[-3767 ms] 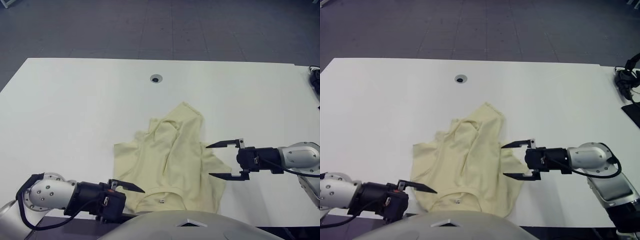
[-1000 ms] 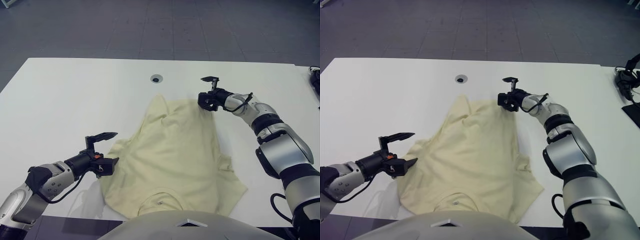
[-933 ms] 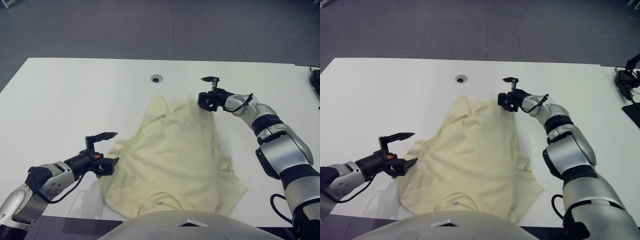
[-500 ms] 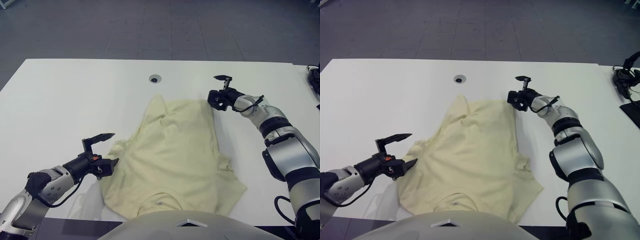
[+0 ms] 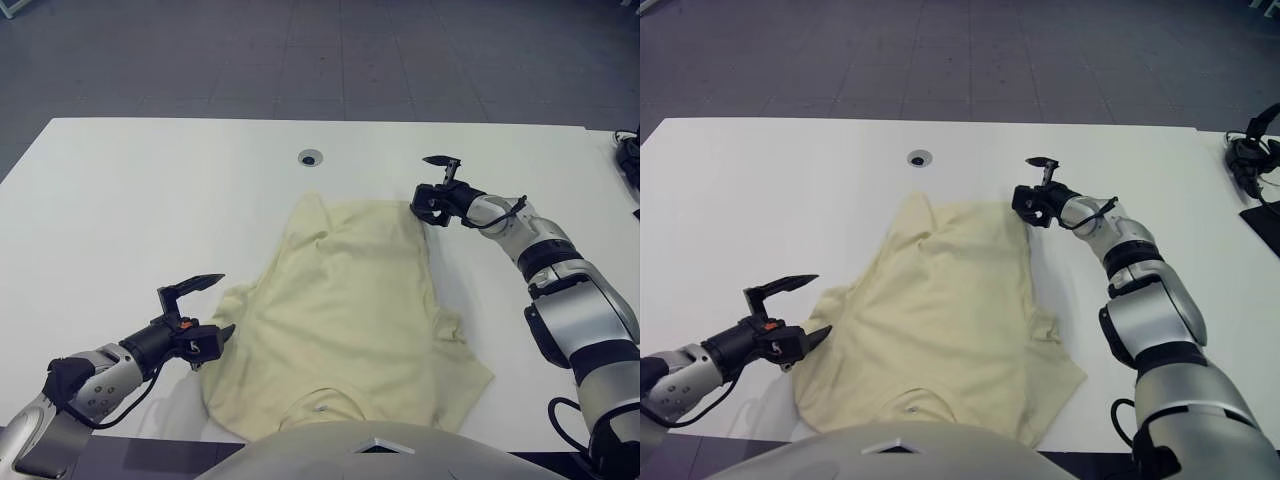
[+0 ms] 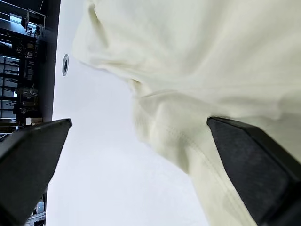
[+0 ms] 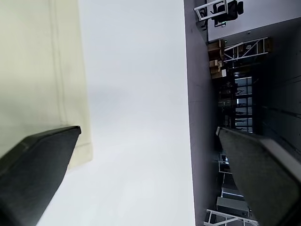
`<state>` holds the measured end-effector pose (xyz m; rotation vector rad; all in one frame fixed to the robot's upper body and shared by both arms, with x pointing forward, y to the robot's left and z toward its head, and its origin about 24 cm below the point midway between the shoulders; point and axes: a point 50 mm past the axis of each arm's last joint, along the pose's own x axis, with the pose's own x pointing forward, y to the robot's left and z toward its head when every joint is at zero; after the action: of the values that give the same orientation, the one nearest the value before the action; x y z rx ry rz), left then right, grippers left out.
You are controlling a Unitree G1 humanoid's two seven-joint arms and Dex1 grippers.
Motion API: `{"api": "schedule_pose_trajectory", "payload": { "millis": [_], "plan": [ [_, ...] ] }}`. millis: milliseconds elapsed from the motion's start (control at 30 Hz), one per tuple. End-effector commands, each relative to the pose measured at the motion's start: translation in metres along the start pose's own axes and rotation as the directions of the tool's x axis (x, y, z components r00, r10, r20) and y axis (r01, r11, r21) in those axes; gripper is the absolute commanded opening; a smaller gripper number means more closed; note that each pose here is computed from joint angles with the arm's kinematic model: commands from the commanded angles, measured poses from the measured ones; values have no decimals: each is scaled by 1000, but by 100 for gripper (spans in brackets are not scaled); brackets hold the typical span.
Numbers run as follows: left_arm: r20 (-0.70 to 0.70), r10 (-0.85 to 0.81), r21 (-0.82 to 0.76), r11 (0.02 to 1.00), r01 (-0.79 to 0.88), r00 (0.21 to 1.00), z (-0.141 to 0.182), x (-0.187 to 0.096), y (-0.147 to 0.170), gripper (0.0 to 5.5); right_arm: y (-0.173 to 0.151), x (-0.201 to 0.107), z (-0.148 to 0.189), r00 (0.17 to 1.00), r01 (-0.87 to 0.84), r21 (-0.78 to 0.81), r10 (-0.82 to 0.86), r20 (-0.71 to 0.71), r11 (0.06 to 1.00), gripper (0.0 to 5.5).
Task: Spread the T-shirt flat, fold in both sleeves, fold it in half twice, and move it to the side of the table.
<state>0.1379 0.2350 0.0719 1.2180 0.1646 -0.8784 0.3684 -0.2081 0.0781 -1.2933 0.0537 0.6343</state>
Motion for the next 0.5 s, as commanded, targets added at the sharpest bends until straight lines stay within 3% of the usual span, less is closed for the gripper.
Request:
{"api": "schedule_pose_trajectory", "payload": {
  "millis": [33, 167, 267, 500],
  "plan": [
    [-77, -220, -110, 971, 211, 973, -9, -6, -44, 537, -17, -2, 11, 996, 44, -30, -42, 75, 999, 540],
    [-78, -227, -114, 969, 217, 971, -8, -8, -45, 537, -24, -3, 24, 987, 60, -35, -54, 151, 998, 540],
    [-77, -222, -112, 971, 213, 972, -8, -7, -44, 537, -12, 0, 29, 986, -6, -43, 13, 166, 999, 540],
    [-79, -182, -95, 980, 174, 980, -9, -6, -38, 537, 24, 1, 7, 975, -220, -23, 220, 25, 975, 540]
  ]
}}
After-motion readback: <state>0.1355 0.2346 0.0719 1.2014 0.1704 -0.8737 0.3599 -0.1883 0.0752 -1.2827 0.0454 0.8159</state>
